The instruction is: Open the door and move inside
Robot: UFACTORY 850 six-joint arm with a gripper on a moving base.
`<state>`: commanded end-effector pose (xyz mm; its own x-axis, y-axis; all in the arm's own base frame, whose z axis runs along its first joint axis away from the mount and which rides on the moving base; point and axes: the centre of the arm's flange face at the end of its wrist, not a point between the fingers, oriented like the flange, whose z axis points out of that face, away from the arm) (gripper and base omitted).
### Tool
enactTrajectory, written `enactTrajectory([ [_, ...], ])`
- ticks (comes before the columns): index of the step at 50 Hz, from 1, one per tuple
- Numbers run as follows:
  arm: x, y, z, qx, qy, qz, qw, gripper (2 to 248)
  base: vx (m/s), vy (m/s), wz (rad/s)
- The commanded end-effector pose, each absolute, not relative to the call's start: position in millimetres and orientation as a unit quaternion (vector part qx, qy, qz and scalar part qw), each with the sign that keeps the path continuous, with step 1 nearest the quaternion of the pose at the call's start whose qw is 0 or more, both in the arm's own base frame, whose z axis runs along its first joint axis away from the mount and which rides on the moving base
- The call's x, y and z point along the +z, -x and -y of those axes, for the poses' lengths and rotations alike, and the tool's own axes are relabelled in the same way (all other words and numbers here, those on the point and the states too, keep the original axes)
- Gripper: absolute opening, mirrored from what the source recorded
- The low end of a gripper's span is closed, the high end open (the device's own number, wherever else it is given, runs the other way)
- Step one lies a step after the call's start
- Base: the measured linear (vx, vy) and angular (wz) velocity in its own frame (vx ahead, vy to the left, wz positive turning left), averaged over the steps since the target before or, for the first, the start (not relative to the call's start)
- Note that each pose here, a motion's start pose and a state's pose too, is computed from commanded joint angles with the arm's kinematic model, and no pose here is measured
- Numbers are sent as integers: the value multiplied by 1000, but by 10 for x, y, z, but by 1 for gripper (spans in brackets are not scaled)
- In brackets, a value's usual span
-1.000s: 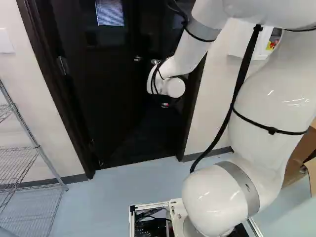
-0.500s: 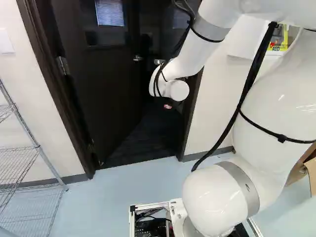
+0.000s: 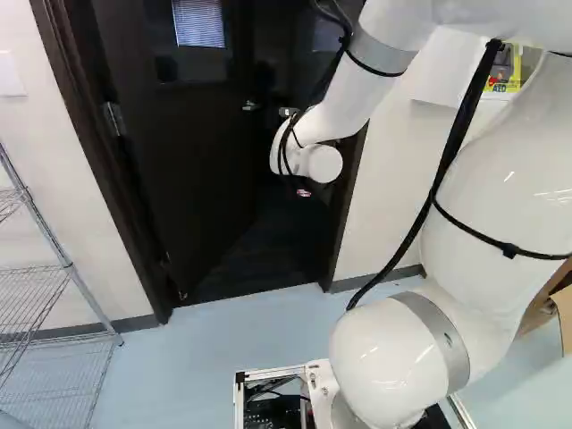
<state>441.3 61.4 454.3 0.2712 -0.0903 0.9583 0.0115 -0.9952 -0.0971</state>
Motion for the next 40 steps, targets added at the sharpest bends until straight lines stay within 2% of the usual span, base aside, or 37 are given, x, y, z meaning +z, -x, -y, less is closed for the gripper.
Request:
enactTrajectory([
  [40,4543,-4413,-614,-603,796,-25,42,247,12,4,-1],
])
